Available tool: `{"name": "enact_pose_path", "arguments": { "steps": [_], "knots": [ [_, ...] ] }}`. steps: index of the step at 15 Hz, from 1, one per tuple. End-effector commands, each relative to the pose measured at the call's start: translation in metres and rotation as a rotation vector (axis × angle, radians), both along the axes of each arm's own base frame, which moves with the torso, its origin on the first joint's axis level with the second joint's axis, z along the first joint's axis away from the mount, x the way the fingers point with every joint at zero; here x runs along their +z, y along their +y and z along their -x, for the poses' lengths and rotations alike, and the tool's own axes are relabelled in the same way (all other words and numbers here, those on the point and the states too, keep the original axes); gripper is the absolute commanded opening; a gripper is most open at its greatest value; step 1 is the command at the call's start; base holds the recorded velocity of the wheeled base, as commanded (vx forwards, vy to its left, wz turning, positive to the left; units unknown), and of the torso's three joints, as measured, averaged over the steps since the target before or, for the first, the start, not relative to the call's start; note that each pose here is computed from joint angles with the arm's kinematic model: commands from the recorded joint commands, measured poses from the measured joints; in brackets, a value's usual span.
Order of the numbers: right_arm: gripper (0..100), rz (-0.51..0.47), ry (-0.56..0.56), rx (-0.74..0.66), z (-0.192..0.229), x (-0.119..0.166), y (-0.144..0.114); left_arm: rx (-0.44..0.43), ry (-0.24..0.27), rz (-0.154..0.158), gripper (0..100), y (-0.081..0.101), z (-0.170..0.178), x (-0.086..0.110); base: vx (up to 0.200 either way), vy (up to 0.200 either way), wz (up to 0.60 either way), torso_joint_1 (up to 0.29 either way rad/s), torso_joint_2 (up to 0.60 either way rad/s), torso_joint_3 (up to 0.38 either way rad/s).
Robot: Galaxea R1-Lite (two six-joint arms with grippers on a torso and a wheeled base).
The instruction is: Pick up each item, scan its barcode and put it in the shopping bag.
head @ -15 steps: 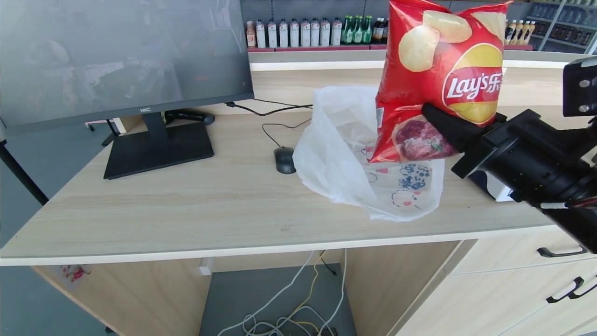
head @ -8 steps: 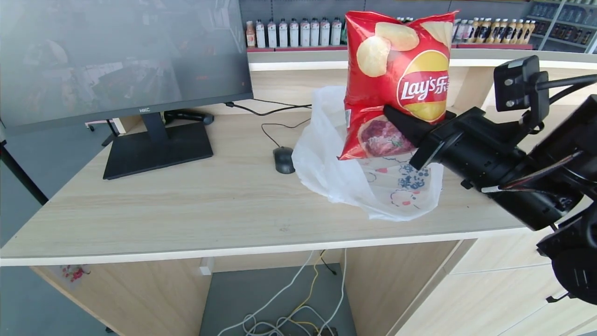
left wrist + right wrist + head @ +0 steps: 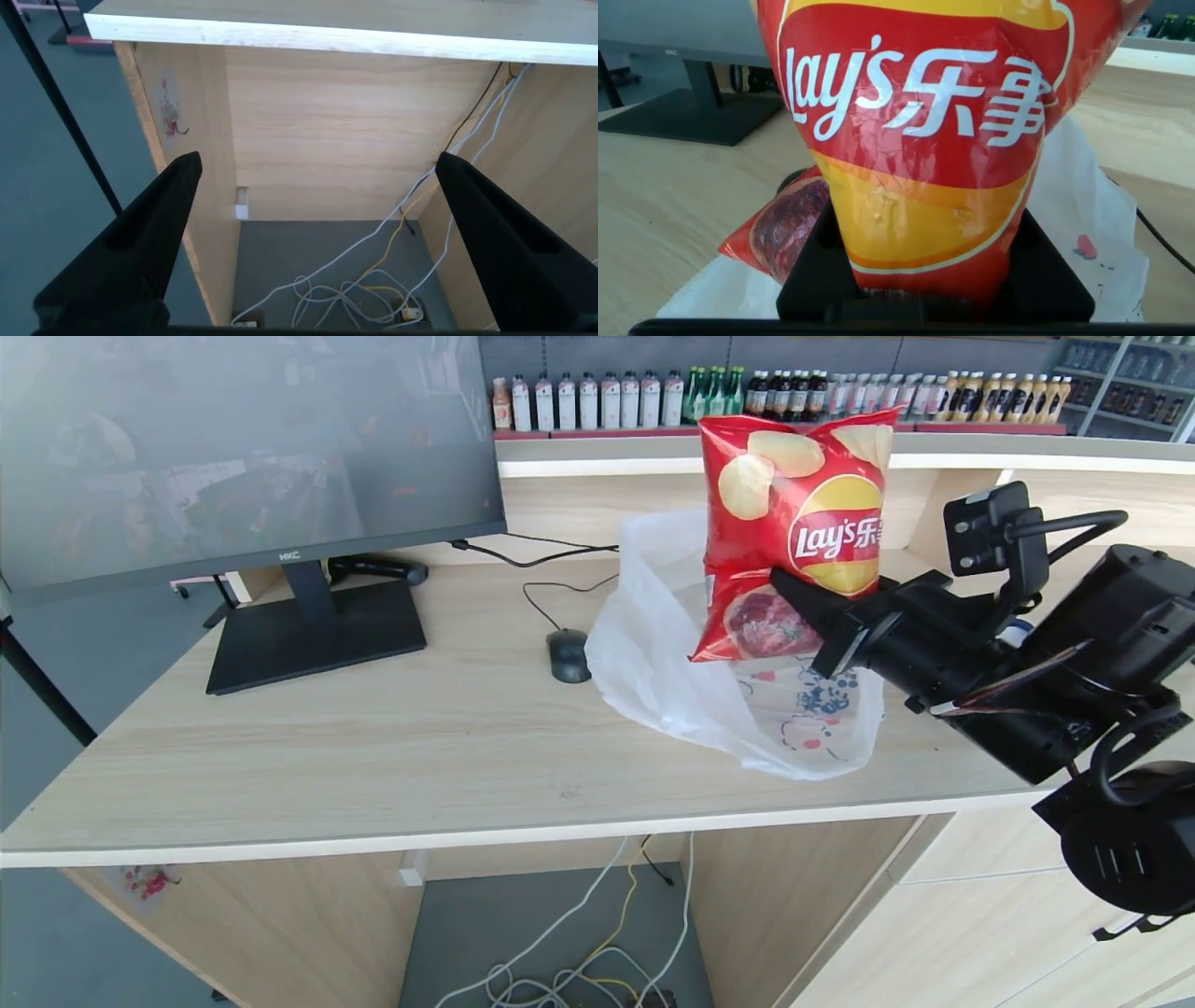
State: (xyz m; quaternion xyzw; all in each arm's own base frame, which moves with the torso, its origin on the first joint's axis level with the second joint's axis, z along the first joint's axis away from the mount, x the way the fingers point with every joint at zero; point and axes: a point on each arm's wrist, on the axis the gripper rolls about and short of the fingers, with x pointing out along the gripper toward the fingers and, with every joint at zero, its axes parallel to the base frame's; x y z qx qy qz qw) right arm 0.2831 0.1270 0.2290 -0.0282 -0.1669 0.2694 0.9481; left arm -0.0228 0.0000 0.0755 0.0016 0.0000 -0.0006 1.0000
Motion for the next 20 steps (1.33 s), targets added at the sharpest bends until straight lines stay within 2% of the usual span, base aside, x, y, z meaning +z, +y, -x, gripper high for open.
{"name": "enact_pose_path", "arguments": {
  "steps": [1, 3, 7, 12, 15, 20],
  "knots": [
    [0, 0.004, 0.014, -0.018, -0.001, -0.004, -0.006, 0.0, 0.0, 0.0, 100, 0.0, 0.0, 0.0, 0.0, 0.0, 0.0, 0.0, 0.0, 0.0],
    [0, -0.001, 0.01, -0.028, 0.0, -0.002, -0.009, 0.001, 0.0, 0.0, 100, 0.0, 0.0, 0.0, 0.0, 0.0, 0.0, 0.0, 0.0, 0.0],
    [0, 0.006, 0.013, -0.1, -0.008, -0.004, -0.033, 0.001, 0.0, 0.0, 100, 0.0, 0.0, 0.0, 0.0, 0.0, 0.0, 0.0, 0.0, 0.0],
    [0, 0.027, 0.052, -0.094, -0.005, -0.016, -0.032, 0.0, 0.0, 0.0, 100, 0.0, 0.0, 0.0, 0.0, 0.0, 0.0, 0.0, 0.0, 0.0],
    [0, 0.109, 0.07, -0.036, 0.0, -0.031, -0.03, 0.001, 0.0, 0.0, 100, 0.0, 0.0, 0.0, 0.0, 0.0, 0.0, 0.0, 0.0, 0.0],
    [0, 0.134, 0.1, -0.022, -0.008, -0.043, -0.024, 0.001, 0.0, 0.0, 100, 0.0, 0.0, 0.0, 0.0, 0.0, 0.0, 0.0, 0.0, 0.0]
  ]
}}
